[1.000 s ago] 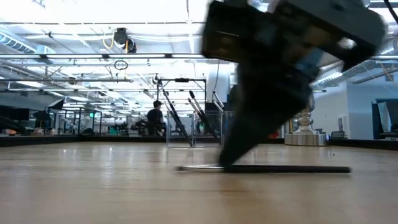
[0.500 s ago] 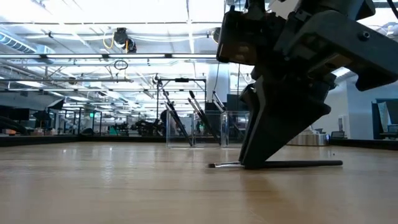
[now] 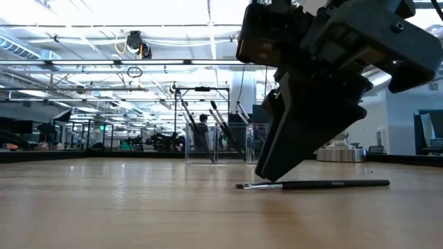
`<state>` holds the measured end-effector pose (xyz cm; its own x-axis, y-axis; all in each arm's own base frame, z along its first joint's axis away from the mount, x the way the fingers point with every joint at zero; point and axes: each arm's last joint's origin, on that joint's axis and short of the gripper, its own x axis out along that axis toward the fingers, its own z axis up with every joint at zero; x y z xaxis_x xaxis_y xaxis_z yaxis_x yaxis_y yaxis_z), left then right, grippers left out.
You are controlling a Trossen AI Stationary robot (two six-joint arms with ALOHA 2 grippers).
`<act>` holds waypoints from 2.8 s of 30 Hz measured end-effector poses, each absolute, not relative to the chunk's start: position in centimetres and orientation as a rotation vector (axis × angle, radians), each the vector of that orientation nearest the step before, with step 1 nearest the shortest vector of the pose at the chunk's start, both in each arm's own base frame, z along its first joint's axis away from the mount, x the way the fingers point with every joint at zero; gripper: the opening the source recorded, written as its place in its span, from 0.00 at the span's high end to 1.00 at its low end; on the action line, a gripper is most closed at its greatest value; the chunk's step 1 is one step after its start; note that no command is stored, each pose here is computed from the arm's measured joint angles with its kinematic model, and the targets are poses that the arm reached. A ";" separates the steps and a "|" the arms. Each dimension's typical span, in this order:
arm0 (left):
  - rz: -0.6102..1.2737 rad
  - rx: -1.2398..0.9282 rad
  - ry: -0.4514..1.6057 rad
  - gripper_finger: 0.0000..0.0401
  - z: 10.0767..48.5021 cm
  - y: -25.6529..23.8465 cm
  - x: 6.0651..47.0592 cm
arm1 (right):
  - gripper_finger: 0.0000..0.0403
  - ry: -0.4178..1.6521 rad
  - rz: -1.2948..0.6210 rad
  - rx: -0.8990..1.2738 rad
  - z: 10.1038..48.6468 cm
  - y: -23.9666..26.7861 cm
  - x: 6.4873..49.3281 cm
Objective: Pick & Place Makeup Supplies
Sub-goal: Put the makeup brush into the transparent organizer
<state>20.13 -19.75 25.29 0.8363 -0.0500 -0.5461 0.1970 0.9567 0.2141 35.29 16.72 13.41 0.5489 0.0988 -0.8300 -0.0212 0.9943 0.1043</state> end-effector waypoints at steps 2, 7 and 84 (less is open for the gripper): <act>-0.132 0.268 0.567 0.91 25.3 -19.8 20.1 | 0.70 0.975 0.084 0.073 13.5 16.8 35.4; -0.132 0.267 0.567 0.91 25.3 -19.8 20.1 | 0.67 0.903 0.125 0.073 13.9 17.5 35.7; -0.132 0.270 0.566 0.91 25.3 -19.8 20.1 | 1.00 0.904 0.229 -0.043 16.4 17.3 39.4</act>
